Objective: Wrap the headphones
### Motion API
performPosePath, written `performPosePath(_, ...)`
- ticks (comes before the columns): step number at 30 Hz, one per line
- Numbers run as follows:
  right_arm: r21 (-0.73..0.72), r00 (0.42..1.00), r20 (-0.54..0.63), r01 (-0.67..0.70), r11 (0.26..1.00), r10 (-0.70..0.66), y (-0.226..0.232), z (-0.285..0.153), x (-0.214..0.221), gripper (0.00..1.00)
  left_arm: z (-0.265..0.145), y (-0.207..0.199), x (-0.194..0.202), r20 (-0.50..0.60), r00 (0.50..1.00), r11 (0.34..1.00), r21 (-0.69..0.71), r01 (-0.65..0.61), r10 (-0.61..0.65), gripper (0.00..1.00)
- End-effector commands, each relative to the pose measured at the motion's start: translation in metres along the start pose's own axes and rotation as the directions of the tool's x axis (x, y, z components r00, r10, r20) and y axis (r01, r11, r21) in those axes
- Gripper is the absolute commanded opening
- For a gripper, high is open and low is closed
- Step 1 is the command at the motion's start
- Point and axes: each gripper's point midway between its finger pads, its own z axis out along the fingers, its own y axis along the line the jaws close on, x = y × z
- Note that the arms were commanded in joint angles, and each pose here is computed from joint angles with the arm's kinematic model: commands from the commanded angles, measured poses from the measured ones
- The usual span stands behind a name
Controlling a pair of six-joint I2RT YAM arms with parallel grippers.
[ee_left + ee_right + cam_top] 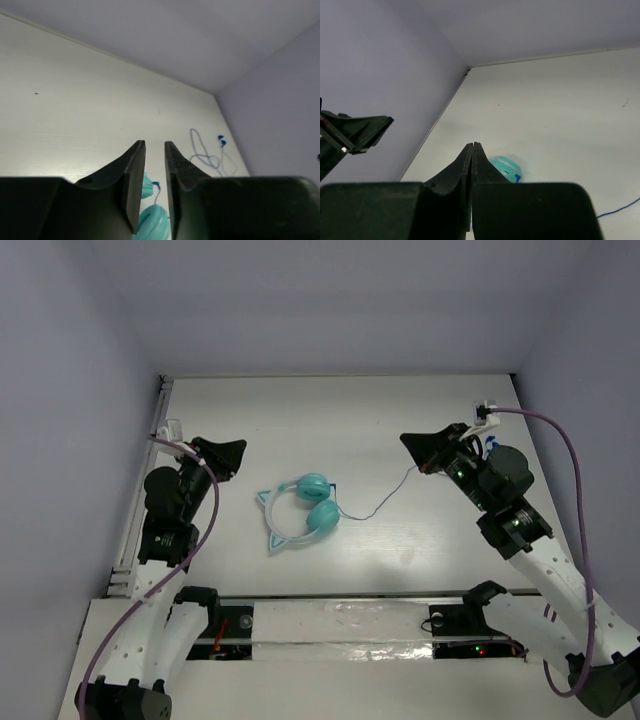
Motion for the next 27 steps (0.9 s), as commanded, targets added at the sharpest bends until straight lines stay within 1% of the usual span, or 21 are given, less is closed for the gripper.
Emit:
performPosePath(1, -0.037, 1.000, -0.011, 0.004, 0.999, -0.004, 0.010, -0.001, -0.004, 0.00, 0.006, 0.001, 0.003, -0.012, 1.000, 0.999, -0.041, -0.012, 0.012, 0.17)
performPosePath(2, -0.034, 1.000, -0.011, 0.002, 0.999, -0.002, 0.010, -0.001, -0.004, 0.00, 0.008, 0.002, 0.011, -0.034, 0.999, 0.998, -0.057, -0.014, 0.012, 0.11)
performPosePath(3, -0.026, 1.000, -0.015, 0.001, 1.000, -0.001, 0.008, -0.001, -0.003, 0.00, 0.012, 0.019, 0.017, -0.030, 0.999, 0.986, -0.165, -0.022, 0.017, 0.04)
performPosePath(4, -0.017, 1.000, -0.015, 0.000, 1.000, -0.001, 0.006, -0.001, -0.003, 0.00, 0.012, 0.025, 0.022, -0.024, 0.999, 0.972, -0.230, -0.042, 0.037, 0.00)
performPosePath(5, -0.016, 1.000, -0.016, 0.000, 1.000, 0.000, 0.006, -0.001, -0.002, 0.00, 0.011, 0.011, 0.043, -0.070, 0.996, 0.972, -0.227, -0.067, 0.052, 0.00)
performPosePath(6, -0.011, 1.000, -0.020, -0.004, 1.000, 0.003, 0.004, -0.001, 0.000, 0.00, 0.009, 0.030, 0.044, -0.054, 0.995, 0.929, -0.357, -0.102, 0.088, 0.00)
performPosePath(8, -0.008, 1.000, -0.020, -0.005, 1.000, 0.005, 0.003, -0.002, 0.001, 0.00, 0.008, 0.039, 0.060, -0.098, 0.989, 0.884, -0.443, -0.146, 0.114, 0.00)
performPosePath(9, -0.003, 1.000, -0.021, -0.007, 1.000, 0.007, 0.002, -0.003, 0.002, 0.00, 0.006, 0.052, 0.074, -0.151, 0.980, 0.836, -0.514, -0.192, 0.132, 0.00)
performPosePath(10, 0.002, 1.000, -0.023, -0.009, 1.000, 0.009, 0.000, -0.003, 0.004, 0.00, 0.006, 0.060, 0.081, -0.182, 0.973, 0.814, -0.537, -0.220, 0.143, 0.00)
performPosePath(11, 0.001, 1.000, -0.022, -0.007, 1.000, 0.007, 0.000, -0.005, 0.004, 0.00, 0.006, 0.065, 0.088, -0.194, 0.973, 0.803, -0.556, -0.213, 0.123, 0.00)
performPosePath(12, 0.002, 1.000, -0.021, -0.007, 1.000, 0.007, 0.000, -0.006, 0.004, 0.00, 0.004, 0.077, 0.102, -0.236, 0.965, 0.780, -0.579, -0.237, 0.118, 0.00)
performPosePath(15, 0.011, 1.000, -0.015, -0.010, 1.000, 0.010, -0.002, -0.009, 0.005, 0.00, 0.000, 0.087, 0.124, -0.275, 0.959, 0.779, -0.585, -0.228, 0.075, 0.00)
performPosePath(16, 0.012, 1.000, -0.019, -0.011, 1.000, 0.011, -0.003, -0.010, 0.007, 0.00, -0.002, 0.090, 0.128, -0.279, 0.958, 0.776, -0.590, -0.225, 0.065, 0.01)
performPosePath(19, 0.002, 1.000, -0.026, -0.011, 1.000, 0.011, -0.002, -0.011, 0.009, 0.00, -0.013, 0.099, 0.146, -0.313, 0.949, 0.772, -0.597, -0.217, 0.024, 0.15)
performPosePath(21, -0.010, 0.999, -0.041, -0.015, 1.000, 0.015, -0.001, -0.009, 0.014, 0.00, -0.024, 0.108, 0.158, -0.340, 0.940, 0.754, -0.615, -0.229, 0.007, 0.19)
performPosePath(22, -0.020, 0.999, -0.048, -0.016, 1.000, 0.015, 0.000, -0.009, 0.015, 0.00, -0.028, 0.111, 0.161, -0.340, 0.940, 0.747, -0.627, -0.220, -0.009, 0.23)
performPosePath(23, -0.022, 0.998, -0.053, -0.018, 1.000, 0.017, 0.000, -0.008, 0.017, 0.01, -0.031, 0.112, 0.166, -0.350, 0.937, 0.746, -0.628, -0.223, -0.015, 0.24)
performPosePath(25, -0.026, 0.998, -0.064, -0.025, 0.999, 0.023, -0.001, -0.004, 0.021, 0.07, -0.038, 0.122, 0.174, -0.367, 0.930, 0.719, -0.654, -0.234, -0.031, 0.28)
performPosePath(26, -0.032, 0.997, -0.070, -0.027, 0.999, 0.025, 0.000, -0.004, 0.022, 0.14, -0.040, 0.123, 0.179, -0.380, 0.925, 0.716, -0.654, -0.244, -0.032, 0.29)
performPosePath(27, -0.036, 0.997, -0.073, -0.028, 0.999, 0.025, 0.001, -0.003, 0.023, 0.19, -0.041, 0.125, 0.182, -0.386, 0.922, 0.708, -0.661, -0.248, -0.037, 0.30)
